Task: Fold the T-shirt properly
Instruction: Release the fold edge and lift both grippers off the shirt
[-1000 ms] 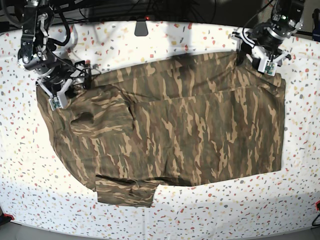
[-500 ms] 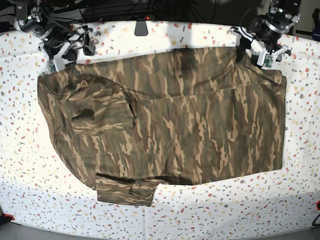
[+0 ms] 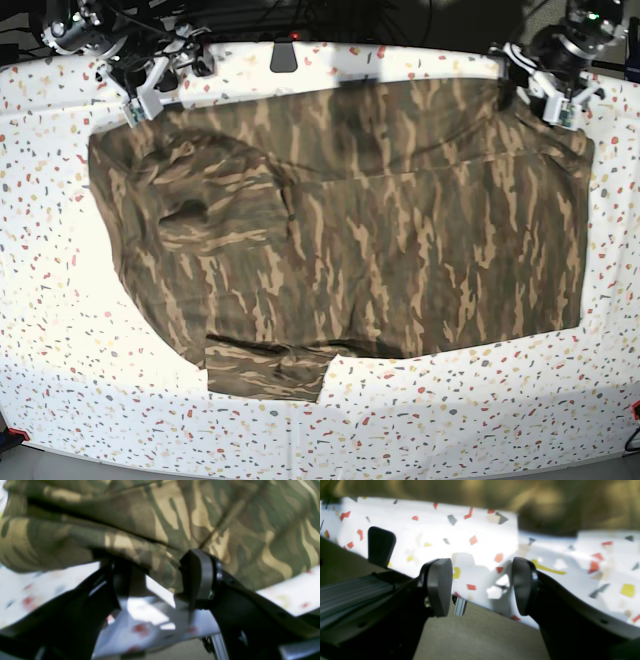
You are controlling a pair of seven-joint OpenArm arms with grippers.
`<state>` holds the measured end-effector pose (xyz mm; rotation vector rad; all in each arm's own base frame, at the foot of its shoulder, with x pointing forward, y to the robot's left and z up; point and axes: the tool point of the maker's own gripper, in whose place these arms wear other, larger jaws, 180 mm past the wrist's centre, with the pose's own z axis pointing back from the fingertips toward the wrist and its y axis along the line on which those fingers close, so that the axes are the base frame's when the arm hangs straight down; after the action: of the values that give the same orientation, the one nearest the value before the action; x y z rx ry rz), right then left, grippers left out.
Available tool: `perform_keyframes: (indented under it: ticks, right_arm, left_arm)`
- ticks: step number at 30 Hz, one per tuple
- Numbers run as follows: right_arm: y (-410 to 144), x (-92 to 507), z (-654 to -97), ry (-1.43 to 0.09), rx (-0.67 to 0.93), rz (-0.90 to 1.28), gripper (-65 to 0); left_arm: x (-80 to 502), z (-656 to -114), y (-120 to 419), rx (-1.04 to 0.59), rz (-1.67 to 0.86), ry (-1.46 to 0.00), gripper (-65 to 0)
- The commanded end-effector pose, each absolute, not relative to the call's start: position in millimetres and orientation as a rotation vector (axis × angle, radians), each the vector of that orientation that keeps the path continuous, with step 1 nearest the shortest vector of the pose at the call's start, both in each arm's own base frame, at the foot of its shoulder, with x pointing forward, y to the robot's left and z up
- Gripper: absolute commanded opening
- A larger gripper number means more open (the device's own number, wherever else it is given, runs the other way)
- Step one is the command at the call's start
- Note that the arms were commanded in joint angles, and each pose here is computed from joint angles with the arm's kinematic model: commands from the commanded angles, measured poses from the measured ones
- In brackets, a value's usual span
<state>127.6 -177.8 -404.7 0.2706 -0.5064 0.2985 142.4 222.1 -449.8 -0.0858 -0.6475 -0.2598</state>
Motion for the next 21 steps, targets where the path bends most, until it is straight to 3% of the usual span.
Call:
perform_keyframes:
  ticks: [1, 7, 14, 21]
  right_arm:
    - [-177, 134, -397, -0.542, 0.273, 0.314, -27.5]
    - [-176, 136, -395, -0.552, 0.279, 0.311, -27.5]
    - [-176, 148, -391, -0.583, 0.274, 0.316, -27.5]
    - [-169, 171, -378, -0.657, 0.316, 0.302, -27.5]
  left_arm:
    - [69, -484, 288, 0.164, -0.257, -0.243, -30.7]
    - [103, -457, 305, 0.239, -0.208, -0.349, -30.7]
    - [128, -402, 337, 0.555, -0.169, -0.4, -30.7]
    - [143, -401, 312, 0.421, -0.14, -0.503, -30.7]
